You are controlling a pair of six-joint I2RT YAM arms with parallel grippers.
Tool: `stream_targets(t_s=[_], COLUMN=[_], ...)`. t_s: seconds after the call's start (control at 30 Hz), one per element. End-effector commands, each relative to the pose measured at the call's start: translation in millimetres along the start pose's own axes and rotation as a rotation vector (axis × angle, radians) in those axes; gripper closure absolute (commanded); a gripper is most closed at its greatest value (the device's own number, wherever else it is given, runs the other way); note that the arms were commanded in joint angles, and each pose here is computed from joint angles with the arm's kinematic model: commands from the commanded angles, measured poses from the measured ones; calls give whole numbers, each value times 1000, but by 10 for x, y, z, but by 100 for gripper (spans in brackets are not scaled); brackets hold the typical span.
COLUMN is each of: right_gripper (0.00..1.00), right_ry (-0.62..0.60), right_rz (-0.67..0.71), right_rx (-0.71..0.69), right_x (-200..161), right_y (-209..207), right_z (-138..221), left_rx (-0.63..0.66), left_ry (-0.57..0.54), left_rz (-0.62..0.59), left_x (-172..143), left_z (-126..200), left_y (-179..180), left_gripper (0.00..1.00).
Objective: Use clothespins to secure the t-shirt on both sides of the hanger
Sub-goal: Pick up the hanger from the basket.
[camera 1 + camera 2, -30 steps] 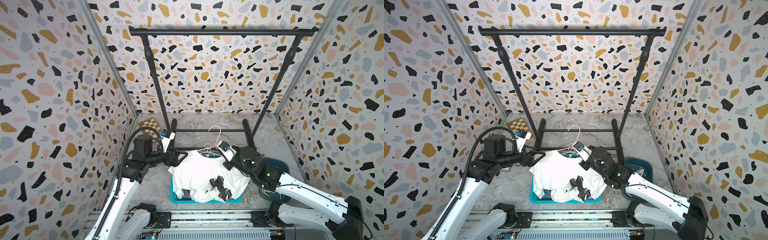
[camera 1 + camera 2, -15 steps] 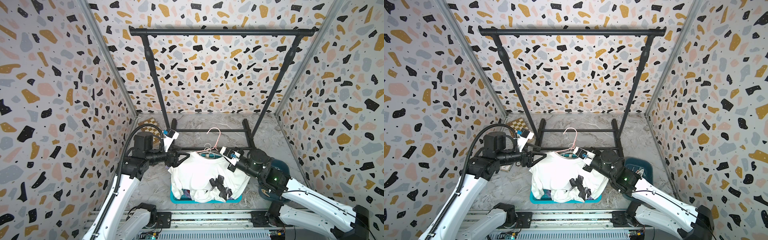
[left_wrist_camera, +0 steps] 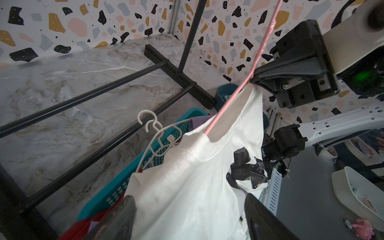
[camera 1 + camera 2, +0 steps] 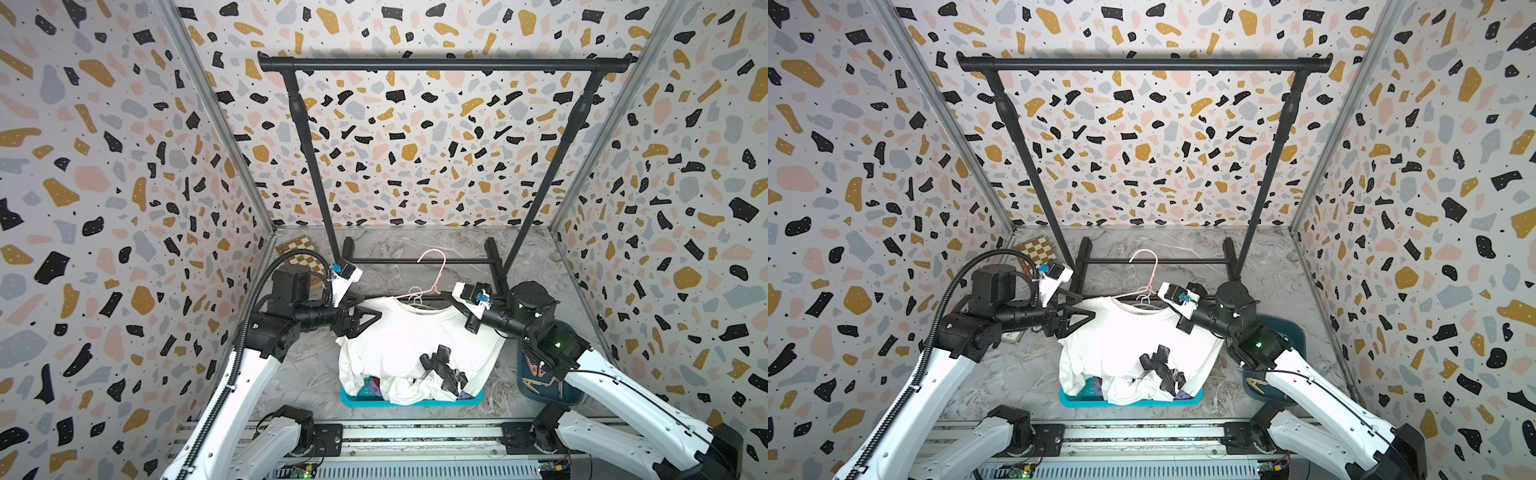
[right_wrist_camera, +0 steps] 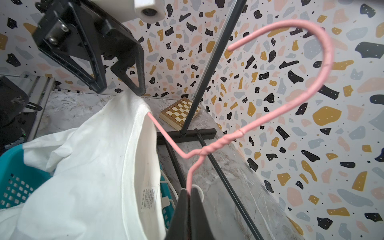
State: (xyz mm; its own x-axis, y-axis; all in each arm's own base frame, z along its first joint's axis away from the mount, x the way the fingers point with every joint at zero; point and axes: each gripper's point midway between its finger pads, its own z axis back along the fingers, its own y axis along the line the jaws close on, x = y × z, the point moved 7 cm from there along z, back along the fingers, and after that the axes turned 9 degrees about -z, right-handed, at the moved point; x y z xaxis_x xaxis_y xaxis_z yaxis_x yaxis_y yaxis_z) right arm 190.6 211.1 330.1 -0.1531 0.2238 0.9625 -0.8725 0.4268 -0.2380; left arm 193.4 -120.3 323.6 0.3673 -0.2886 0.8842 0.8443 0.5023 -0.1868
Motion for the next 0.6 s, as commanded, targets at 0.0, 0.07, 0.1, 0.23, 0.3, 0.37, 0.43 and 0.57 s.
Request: stream_targets(t_s=[0.0,0.07,0.1,0.23,0.3,0.37,0.43,0.57], right_gripper=[100,100,100,100,100,100,100,100], right_ry=[-84,-82,-77,-58,-54,-56,-66,-64], right_rz=[18,18,21,23,21,22,40,81], right_rx=[1,-10,-15,-28,-36,-28,-13,-16], right_x=[312,346,352,395,388,386,393,348], right_y=[-77,-116,-135,-292,-412,-540,-612,-669], right_z=[5,-38,-62,-120,-123,-106,-88,-143], left_rx=[35,22,11,-13,-13,-18,-12,22], left_ry=[-32,-17,-10,26,25,18,21,50], left_rz=[-52,-45,-40,-60,-87,-122,-146,-161], left_x=[230,307,330,368,388,407,423,441], left_z=[65,42,21,-59,-66,-69,-66,-85], left_y=[15,52,68,147,161,161,170,245], left_gripper=[17,17,17,17,17,17,16,15])
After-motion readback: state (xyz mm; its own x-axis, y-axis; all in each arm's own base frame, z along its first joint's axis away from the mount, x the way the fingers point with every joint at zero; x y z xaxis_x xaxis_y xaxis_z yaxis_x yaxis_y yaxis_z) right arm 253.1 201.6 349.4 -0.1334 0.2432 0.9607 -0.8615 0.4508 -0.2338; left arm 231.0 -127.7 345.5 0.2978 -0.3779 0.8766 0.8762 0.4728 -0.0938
